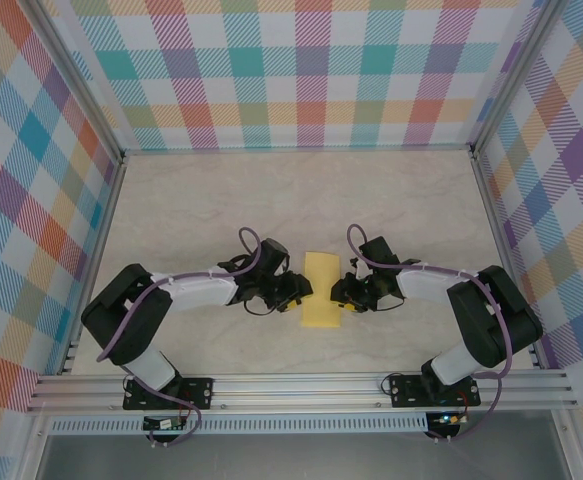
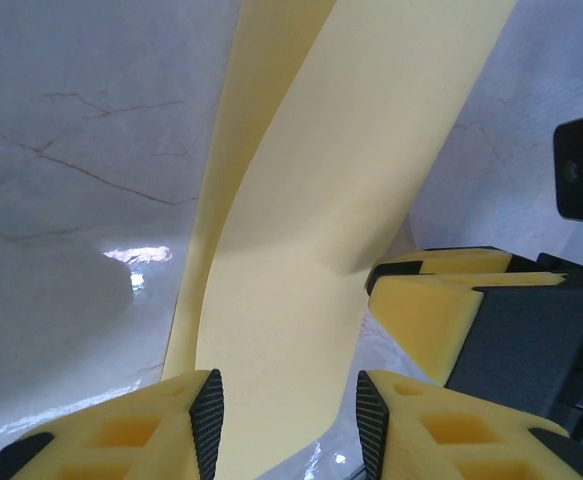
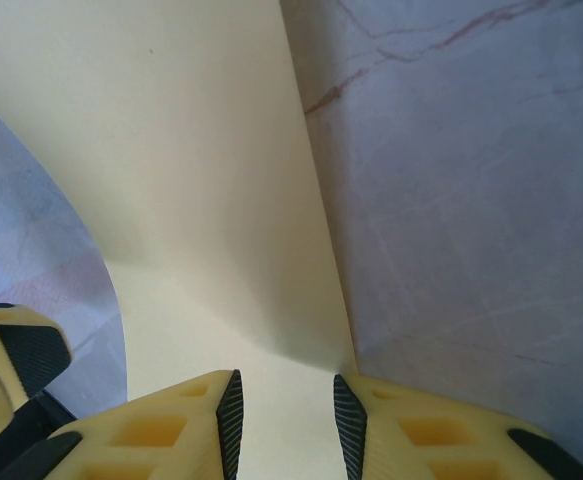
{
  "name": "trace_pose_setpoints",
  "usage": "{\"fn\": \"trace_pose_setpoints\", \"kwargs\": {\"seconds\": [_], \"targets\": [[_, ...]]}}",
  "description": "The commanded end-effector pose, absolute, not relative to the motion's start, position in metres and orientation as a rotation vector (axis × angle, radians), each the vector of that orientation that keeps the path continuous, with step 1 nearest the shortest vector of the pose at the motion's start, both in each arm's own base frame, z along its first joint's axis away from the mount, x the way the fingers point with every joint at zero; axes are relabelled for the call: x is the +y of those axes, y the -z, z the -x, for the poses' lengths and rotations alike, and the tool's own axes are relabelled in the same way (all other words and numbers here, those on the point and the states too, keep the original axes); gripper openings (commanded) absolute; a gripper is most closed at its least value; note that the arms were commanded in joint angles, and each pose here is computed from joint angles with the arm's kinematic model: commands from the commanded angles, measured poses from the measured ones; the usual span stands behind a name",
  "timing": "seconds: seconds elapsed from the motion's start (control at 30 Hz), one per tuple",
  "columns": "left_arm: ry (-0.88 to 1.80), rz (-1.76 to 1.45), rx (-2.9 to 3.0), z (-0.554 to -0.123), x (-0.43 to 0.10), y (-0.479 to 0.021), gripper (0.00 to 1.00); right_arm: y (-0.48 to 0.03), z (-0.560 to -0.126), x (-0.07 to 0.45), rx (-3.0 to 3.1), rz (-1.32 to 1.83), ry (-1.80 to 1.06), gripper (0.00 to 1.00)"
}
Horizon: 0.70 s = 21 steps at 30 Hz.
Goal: Fold a paper plane with a square sheet of paper (pick it up from the middle)
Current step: Fold the triangle a second time at the center of the table.
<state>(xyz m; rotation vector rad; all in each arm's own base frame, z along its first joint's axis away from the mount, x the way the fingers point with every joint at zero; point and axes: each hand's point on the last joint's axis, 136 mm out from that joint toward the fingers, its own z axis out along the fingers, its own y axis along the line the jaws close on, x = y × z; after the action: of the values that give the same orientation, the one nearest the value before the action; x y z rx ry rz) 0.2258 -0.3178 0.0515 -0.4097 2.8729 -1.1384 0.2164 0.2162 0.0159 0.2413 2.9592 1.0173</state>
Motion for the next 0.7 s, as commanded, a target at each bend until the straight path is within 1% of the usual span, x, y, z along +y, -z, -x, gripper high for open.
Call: {"fn": "trace_pose_setpoints", "kwargs": {"seconds": [0.0,0.2,0.5,0.67], "targets": [[1.167,0.411,2.898,-0.22,-0.327,-0.045,0.42,0.019,-0.193,0.197,3.085,-0.288,-0.851,0.35],[1.08,0.454,2.913,-0.22,-0.317,-0.036,0.43,0.019,-0.193,0.196,3.085,-0.286,-0.846,0.35],[1.141,0.426,2.912,-0.219,-0.326,-0.033,0.42,0.018,-0.193,0.196,3.088,-0.285,-0.845,0.35],[1.059,0.437,2.937,-0.217,-0.32,-0.027,0.43,0.017,-0.194,0.197,3.084,-0.279,-0.848,0.35]]}}
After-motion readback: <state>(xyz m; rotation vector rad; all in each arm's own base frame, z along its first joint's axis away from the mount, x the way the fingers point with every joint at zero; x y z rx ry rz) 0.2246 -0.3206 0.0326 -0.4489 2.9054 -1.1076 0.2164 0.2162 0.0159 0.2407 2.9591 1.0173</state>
